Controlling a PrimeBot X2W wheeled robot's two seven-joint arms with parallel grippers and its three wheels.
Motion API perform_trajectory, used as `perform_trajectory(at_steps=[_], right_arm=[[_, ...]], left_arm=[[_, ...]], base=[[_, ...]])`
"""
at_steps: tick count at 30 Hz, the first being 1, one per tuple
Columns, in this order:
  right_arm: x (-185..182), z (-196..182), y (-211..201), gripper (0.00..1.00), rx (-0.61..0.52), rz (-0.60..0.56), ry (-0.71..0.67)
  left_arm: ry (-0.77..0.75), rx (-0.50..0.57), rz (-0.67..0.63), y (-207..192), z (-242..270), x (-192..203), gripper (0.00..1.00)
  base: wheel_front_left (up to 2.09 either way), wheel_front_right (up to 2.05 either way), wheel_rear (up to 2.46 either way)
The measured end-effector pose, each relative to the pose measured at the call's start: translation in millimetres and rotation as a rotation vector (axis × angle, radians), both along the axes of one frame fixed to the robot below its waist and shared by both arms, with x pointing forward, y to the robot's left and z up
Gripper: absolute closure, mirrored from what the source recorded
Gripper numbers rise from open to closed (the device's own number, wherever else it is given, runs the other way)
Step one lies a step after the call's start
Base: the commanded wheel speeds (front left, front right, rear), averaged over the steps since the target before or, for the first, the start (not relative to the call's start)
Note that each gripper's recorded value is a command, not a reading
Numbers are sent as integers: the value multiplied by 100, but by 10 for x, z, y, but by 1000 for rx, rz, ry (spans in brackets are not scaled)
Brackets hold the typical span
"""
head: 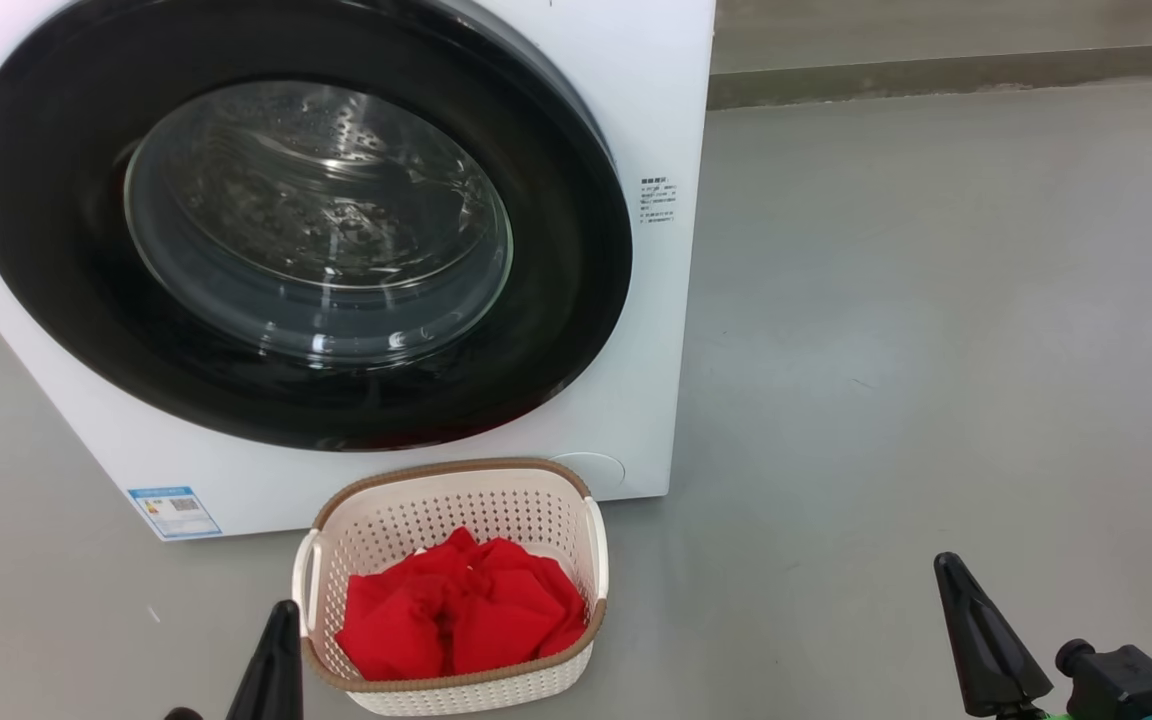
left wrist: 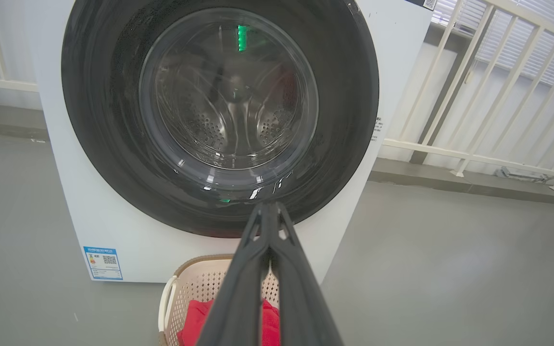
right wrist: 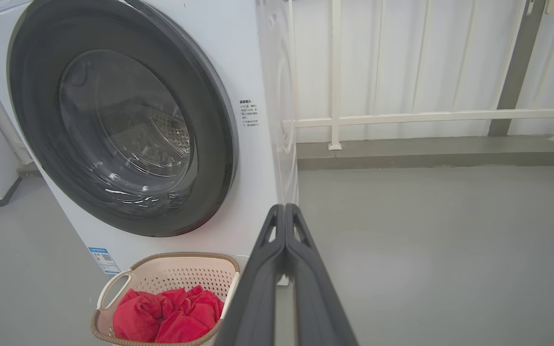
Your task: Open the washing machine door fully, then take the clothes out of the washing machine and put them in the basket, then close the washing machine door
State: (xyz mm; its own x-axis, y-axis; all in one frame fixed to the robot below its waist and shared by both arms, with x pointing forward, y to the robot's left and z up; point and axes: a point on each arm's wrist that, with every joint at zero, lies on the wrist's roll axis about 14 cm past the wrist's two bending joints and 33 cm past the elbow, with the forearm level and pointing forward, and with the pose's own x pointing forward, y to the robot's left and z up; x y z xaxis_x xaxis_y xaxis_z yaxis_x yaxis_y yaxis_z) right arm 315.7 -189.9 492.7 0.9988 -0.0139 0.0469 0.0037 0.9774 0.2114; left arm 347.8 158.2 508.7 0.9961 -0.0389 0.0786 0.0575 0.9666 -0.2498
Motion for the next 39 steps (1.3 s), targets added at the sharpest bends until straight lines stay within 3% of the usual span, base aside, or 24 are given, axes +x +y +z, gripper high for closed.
perform_trajectory(at_steps=[39], right_arm=[[124,-154,-87,100,443,-51,67]], left_arm=[[144,-415,44,154,-257,42,100]], base=[[0,0,0]])
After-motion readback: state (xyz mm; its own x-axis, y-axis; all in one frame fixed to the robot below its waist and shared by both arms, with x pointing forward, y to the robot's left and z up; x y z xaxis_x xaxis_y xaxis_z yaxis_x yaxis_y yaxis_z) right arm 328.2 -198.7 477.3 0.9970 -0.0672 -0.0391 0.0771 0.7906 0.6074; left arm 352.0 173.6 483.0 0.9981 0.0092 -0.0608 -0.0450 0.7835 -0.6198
